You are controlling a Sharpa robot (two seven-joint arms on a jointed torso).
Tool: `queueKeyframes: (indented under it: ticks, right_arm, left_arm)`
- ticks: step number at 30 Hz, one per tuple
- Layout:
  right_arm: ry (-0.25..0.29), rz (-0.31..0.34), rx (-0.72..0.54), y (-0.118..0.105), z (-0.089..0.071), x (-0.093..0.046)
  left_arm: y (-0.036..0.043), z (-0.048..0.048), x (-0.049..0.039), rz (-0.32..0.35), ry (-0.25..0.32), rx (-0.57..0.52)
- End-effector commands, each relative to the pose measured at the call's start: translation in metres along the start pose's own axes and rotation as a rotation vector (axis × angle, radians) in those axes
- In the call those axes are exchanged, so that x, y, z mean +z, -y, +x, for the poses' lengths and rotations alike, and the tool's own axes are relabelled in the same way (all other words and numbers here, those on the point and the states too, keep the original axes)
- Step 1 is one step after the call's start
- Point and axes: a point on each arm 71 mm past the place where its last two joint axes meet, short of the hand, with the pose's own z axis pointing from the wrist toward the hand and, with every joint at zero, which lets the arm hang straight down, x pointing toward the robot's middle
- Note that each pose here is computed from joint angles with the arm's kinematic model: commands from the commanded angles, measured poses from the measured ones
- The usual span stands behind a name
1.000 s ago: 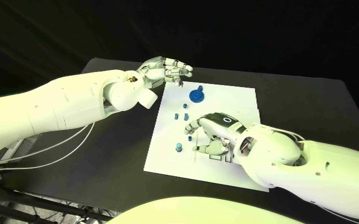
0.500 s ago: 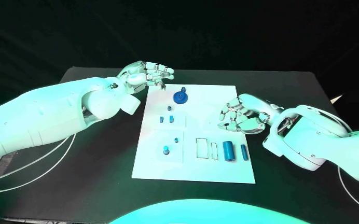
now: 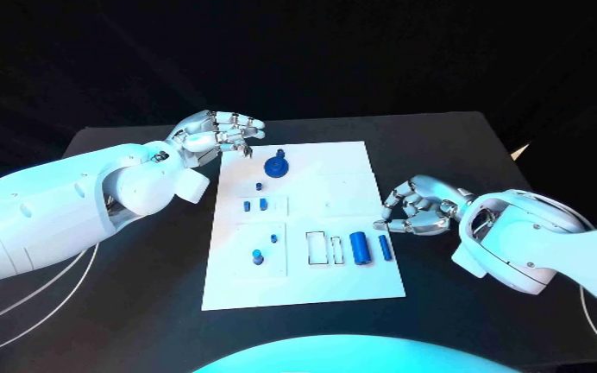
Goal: Assemble the parts on the task board
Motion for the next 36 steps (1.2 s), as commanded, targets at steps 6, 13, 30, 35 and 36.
queueKeyframes:
  ticks: [6, 13, 30, 35, 36]
  right_arm:
    - [-0.015, 0.051, -0.061, -0.001, 0.023, 0.002]
    - [-0.043, 0.044, -0.064, -0.006, 0.036, 0.006]
    - [-0.104, 0.056, -0.147, -0.008, 0.055, 0.017]
    - [-0.114, 0.054, -0.167, -0.009, 0.062, 0.020]
    - [-0.115, 0.055, -0.171, -0.009, 0.064, 0.021]
  left_arm:
    - [0.0010, 0.0016, 0.0001, 0.018, -0.008, -0.008]
    - [0.0008, 0.0001, -0.0006, 0.017, -0.006, -0.004]
    - [0.0003, -0.0018, -0.0019, 0.010, -0.006, -0.001]
    - [-0.0002, -0.0013, -0.0016, 0.003, -0.008, 0.005]
    - [-0.0003, -0.0007, -0.0012, 0.002, -0.011, 0.005]
